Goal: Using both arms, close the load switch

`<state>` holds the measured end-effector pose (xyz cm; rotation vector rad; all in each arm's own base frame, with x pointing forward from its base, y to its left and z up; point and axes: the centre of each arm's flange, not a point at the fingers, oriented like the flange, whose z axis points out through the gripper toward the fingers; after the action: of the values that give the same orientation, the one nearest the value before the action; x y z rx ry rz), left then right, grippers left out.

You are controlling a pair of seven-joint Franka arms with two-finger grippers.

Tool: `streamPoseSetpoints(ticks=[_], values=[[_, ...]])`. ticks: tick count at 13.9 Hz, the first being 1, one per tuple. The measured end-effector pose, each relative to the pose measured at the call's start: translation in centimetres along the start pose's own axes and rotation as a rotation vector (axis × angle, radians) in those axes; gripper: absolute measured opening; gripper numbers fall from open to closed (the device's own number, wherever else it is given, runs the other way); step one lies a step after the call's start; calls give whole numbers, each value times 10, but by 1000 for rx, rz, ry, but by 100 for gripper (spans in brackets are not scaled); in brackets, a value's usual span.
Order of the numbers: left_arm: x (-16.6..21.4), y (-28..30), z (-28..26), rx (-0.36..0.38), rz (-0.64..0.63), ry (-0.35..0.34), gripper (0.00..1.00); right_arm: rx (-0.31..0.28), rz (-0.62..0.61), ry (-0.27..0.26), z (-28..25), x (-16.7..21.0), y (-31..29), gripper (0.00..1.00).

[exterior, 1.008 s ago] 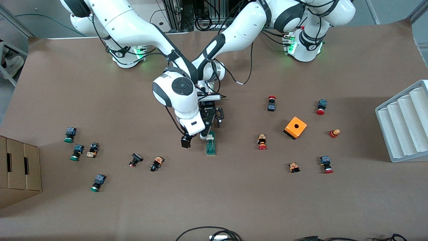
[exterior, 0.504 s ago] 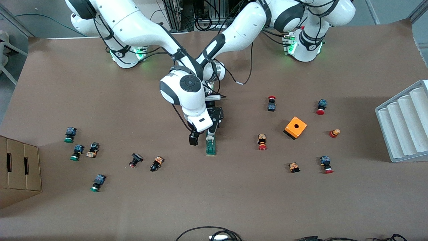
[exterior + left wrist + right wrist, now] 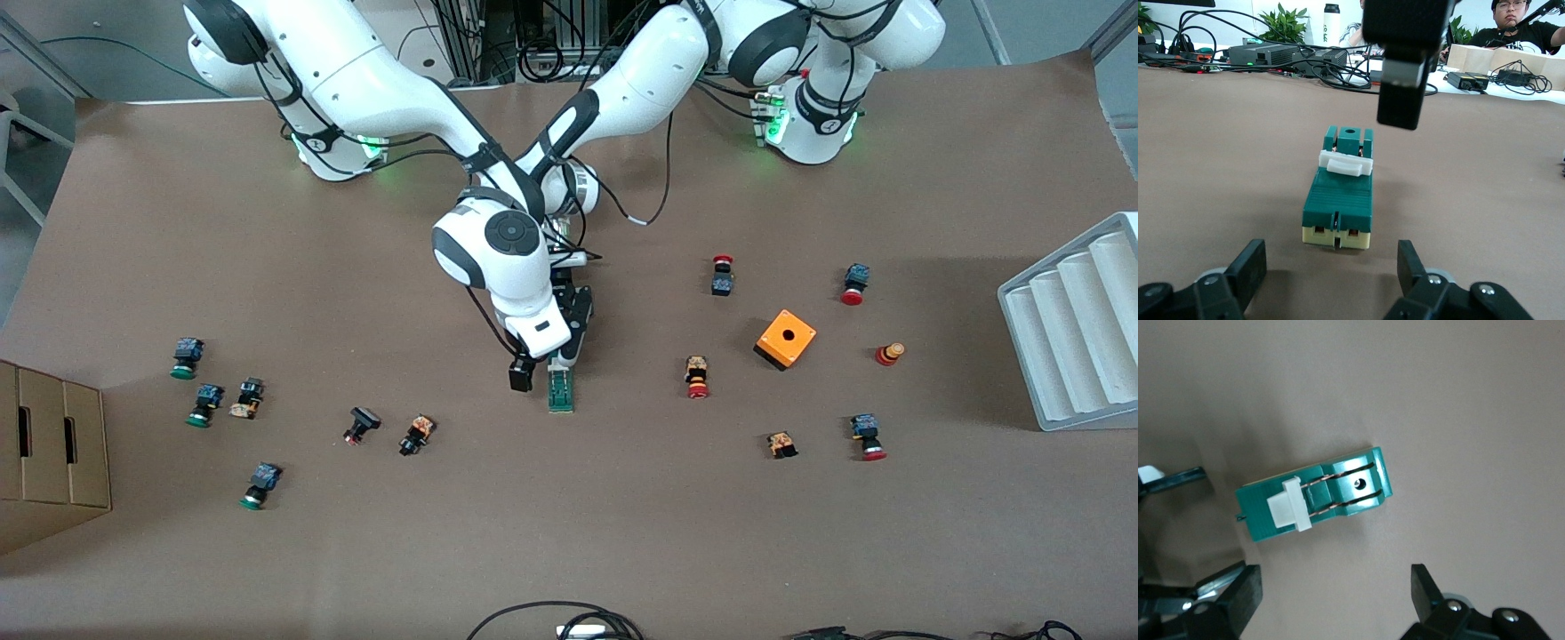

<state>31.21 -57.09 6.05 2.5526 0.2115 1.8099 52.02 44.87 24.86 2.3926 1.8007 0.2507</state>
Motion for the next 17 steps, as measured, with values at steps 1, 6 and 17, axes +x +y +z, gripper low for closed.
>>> streamPoseSetpoints(ticks=[1, 6, 17], values=[[0, 0, 0, 0, 0, 0, 88, -1, 2, 5, 3, 0, -1, 100], [0, 0, 0, 0, 1, 0, 88, 1, 2, 6, 14, 1, -3, 100], [-3, 1, -3, -7, 6, 4, 88, 8, -6, 11, 22, 9, -13, 99]])
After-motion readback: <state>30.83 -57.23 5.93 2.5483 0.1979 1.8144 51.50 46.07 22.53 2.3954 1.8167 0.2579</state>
